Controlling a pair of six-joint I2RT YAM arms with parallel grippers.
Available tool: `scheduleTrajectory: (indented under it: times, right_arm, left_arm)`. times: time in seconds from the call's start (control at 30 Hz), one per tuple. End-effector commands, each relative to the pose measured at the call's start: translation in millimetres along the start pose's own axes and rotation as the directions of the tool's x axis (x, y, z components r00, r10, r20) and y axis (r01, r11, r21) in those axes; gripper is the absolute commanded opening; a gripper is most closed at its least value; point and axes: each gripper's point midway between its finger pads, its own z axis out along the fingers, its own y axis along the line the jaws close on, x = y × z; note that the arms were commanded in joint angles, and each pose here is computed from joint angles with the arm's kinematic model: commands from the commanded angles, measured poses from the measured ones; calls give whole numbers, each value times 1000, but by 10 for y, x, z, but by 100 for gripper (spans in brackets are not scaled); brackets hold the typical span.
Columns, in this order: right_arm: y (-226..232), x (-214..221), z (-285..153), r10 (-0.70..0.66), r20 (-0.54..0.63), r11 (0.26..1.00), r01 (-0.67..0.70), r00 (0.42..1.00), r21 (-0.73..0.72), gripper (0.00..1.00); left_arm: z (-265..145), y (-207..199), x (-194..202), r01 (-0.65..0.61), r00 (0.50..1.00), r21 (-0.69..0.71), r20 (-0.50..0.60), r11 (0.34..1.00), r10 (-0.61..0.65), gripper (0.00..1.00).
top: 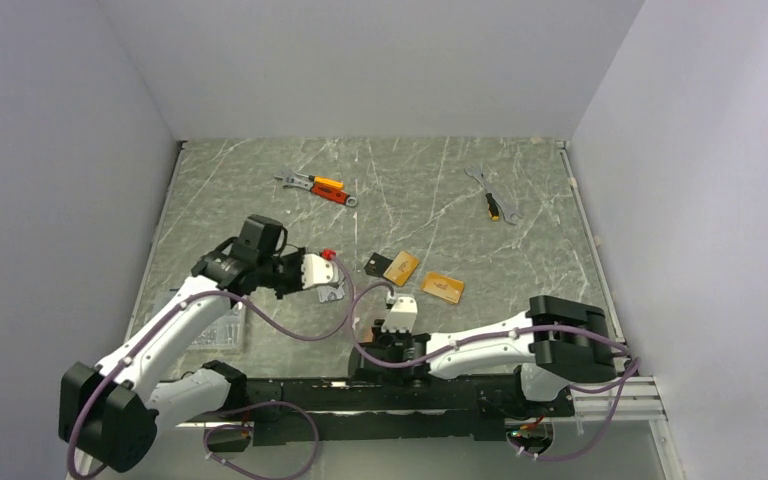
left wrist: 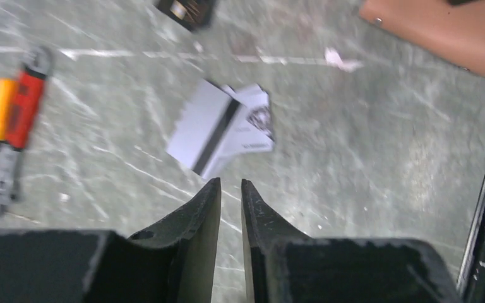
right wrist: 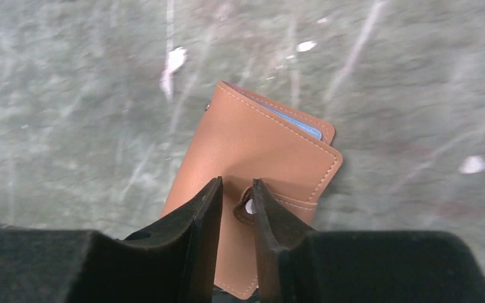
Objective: Put the credit cards into the card holder
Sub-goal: Close the card holder at the center of the board.
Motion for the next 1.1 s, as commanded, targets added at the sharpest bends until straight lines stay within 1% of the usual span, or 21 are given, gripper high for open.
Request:
scheduleTrajectory:
  times: [0.0,0.13,0.2,0.27,0.37,0.53,0.6,0.7,0.8,0.9,0.97,1.07]
  right_arm:
    - [-1049,106,-101,-241,-175,922,282,955,266,34]
    - [-789,-133,-91,-236,-155,943,265,959,202,57]
    - [-674,-247,-72,-231,-147,952,255,962,168,67]
    - [-583,-372,-61,-226,-137,960,245,964,137,72]
    - [-468,-565,-74,-196,-117,974,207,974,91,74]
    - [-172,-974,-172,-149,-57,988,146,987,-52,77]
    - [-82,-1155,-210,-129,-36,988,125,991,-89,78]
    - [-69,-1324,-265,-105,-15,990,103,994,-97,78]
    - [-221,-1324,-292,-57,-30,996,55,998,-68,77]
    - [-512,-1218,-345,25,-79,1000,-24,997,11,77]
    - [-674,-1126,-444,85,-123,995,-78,989,60,75]
    - [-849,-872,-585,129,-227,989,-109,965,98,74]
  left_arm:
    - [-190,88,-355,33,990,-13,141,999,-31,25]
    - [-237,95,-398,37,989,12,140,999,-38,27]
    - [-215,90,-384,43,989,19,139,999,-45,27]
    - [-189,80,-368,52,988,25,144,998,-55,27]
    - [-187,124,-345,75,985,16,156,997,-77,27]
    - [-239,259,-325,136,975,11,176,991,-136,27]
    - [-248,281,-319,144,974,13,175,989,-144,27]
    - [-259,298,-322,152,973,11,176,988,-151,28]
    - [-251,288,-322,156,972,17,177,988,-156,28]
    - [-232,276,-298,160,972,24,170,987,-162,28]
    - [-219,248,-294,154,973,39,171,987,-158,26]
    - [-208,119,-401,108,966,104,223,989,-129,23]
